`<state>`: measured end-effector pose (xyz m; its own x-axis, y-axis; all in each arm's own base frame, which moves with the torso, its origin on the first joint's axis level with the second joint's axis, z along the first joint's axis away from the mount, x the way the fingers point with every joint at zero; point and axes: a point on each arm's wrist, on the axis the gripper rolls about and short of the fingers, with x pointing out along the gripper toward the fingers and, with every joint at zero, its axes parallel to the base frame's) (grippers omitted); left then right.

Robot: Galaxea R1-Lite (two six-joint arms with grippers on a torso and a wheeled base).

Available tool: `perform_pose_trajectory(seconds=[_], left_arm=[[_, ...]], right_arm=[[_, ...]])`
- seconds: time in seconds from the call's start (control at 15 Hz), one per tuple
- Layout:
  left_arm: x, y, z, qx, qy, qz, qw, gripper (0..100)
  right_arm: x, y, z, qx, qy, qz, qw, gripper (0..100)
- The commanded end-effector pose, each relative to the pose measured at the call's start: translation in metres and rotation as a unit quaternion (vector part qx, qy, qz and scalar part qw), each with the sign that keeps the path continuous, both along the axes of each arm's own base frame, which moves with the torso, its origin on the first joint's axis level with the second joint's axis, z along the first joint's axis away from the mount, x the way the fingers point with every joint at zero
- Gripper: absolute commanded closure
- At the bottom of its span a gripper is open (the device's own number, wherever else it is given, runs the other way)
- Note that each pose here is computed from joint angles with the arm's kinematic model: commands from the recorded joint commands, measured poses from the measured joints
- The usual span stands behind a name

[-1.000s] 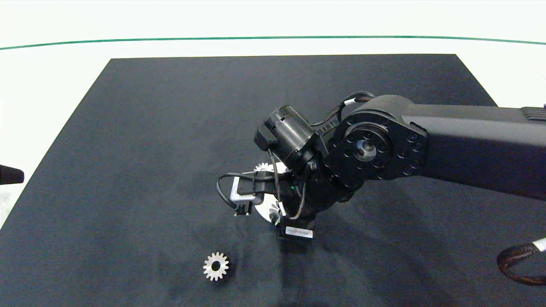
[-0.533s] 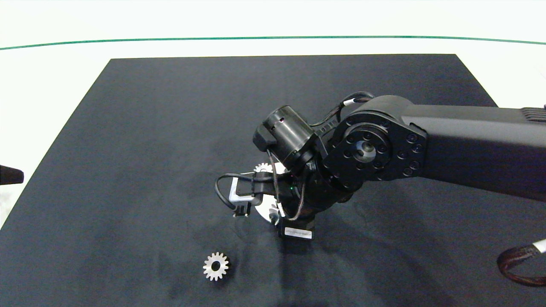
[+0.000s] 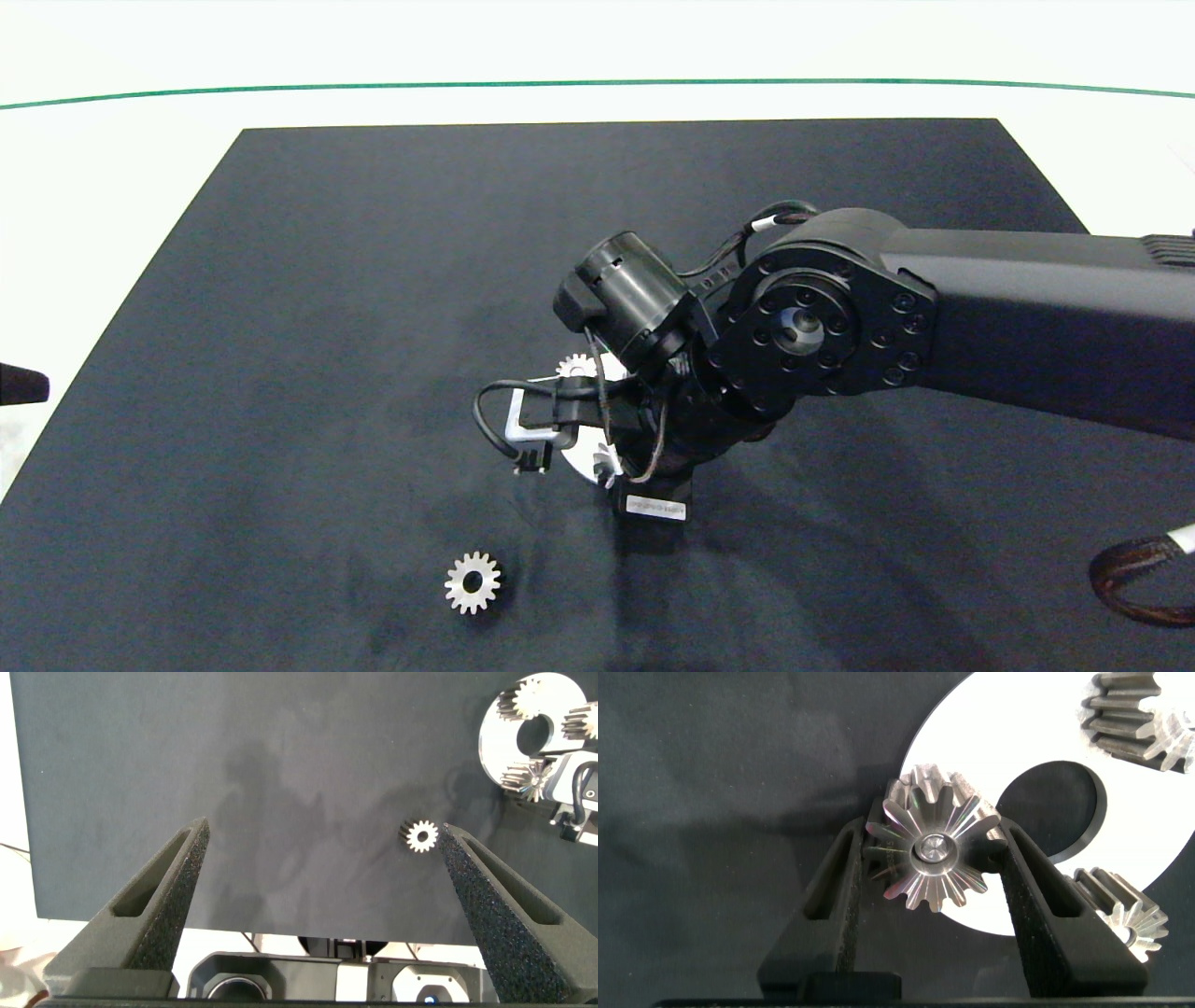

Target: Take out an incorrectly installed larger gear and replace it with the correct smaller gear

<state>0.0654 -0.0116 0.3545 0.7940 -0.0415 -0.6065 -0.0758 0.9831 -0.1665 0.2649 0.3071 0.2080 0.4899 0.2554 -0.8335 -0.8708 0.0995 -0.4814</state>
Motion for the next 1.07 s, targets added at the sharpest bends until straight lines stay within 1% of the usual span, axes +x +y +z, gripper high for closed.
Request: perform_pose_trajectory(seconds=[0.07,0.27,0.6,0.73,0.87,1.0,1.07], left_arm=[[0.0,0.0,-0.001,0.0,0.004,0.0,1.0,0],[0.0,0.0,-0.001,0.0,0.004,0.001,1.0,0],[-0.001,0.0,0.0,0.0,0.003,0.001,1.0,0],[-0.001,0.0,0.0,0.0,0.003,0.001,1.0,0],[-0.001,0.0,0.0,0.0,0.003,0.001,1.0,0],[0.0,0.0,0.0,0.0,0.003,0.002,1.0,0],[0.002,0.0,-0.001,0.001,0.005,0.002,1.0,0]], right_arm=[[-0.001,-0.002,0.002,0.0,-0.003,0.0,1.0,60],[-0.001,-0.002,0.004,0.001,-0.003,0.0,1.0,60],[-0.008,-0.004,0.015,0.015,-0.009,0.005,0.9998,70],[-0.011,-0.006,0.02,0.025,-0.011,-0.003,0.9996,75],[-0.014,-0.009,0.028,0.033,-0.017,-0.002,0.9993,78],[-0.028,-0.015,0.049,0.052,-0.033,0.006,0.9981,82],[-0.036,-0.02,0.055,0.056,-0.034,0.01,0.9978,84]])
